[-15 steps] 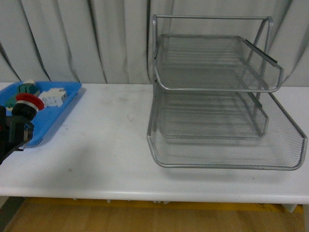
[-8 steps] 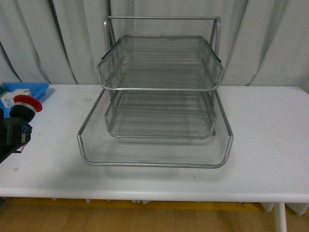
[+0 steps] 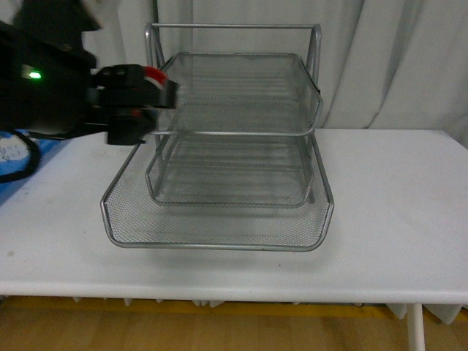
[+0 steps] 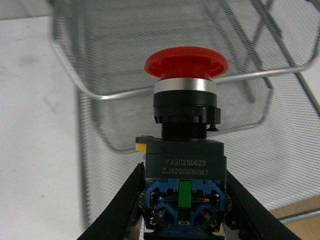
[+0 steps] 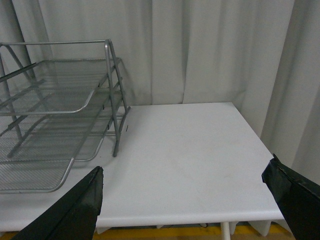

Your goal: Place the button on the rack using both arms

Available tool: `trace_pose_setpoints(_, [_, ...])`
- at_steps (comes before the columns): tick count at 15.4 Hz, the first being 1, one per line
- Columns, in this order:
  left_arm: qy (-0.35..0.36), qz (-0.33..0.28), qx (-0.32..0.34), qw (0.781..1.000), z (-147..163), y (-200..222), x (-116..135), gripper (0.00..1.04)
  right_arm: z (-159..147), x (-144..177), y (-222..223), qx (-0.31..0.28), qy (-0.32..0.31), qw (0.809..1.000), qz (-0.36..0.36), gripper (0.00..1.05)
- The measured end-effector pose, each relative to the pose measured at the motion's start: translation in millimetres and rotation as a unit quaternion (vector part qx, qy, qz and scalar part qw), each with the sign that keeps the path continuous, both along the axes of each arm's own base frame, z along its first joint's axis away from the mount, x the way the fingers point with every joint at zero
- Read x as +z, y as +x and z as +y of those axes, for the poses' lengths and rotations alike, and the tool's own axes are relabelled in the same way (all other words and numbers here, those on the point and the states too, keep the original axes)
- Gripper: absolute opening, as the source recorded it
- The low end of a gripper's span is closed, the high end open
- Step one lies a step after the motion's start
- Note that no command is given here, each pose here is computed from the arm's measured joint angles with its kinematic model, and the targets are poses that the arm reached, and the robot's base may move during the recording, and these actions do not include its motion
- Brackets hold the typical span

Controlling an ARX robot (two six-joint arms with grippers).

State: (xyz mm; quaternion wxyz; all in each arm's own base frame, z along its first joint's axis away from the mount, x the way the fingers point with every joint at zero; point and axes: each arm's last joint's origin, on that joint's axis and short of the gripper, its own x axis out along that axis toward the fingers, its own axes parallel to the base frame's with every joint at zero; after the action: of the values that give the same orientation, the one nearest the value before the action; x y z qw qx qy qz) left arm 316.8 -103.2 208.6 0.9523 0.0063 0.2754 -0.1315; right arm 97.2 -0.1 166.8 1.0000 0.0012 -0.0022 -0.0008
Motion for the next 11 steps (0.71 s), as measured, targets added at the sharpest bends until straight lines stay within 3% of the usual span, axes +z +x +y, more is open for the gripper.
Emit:
trace_pose_setpoints(4, [0.023,0.065,-0.081,0.994,-53,-3,-37,0.36,0,0,0,0.000,0.000,1.000,0.000,0.98])
trace_pose_setpoints(11, [0.059,0.110,-0.035,0.992,-66,48,-67,0.36,0,0,0,0.000,0.000,1.000,0.000,0.98])
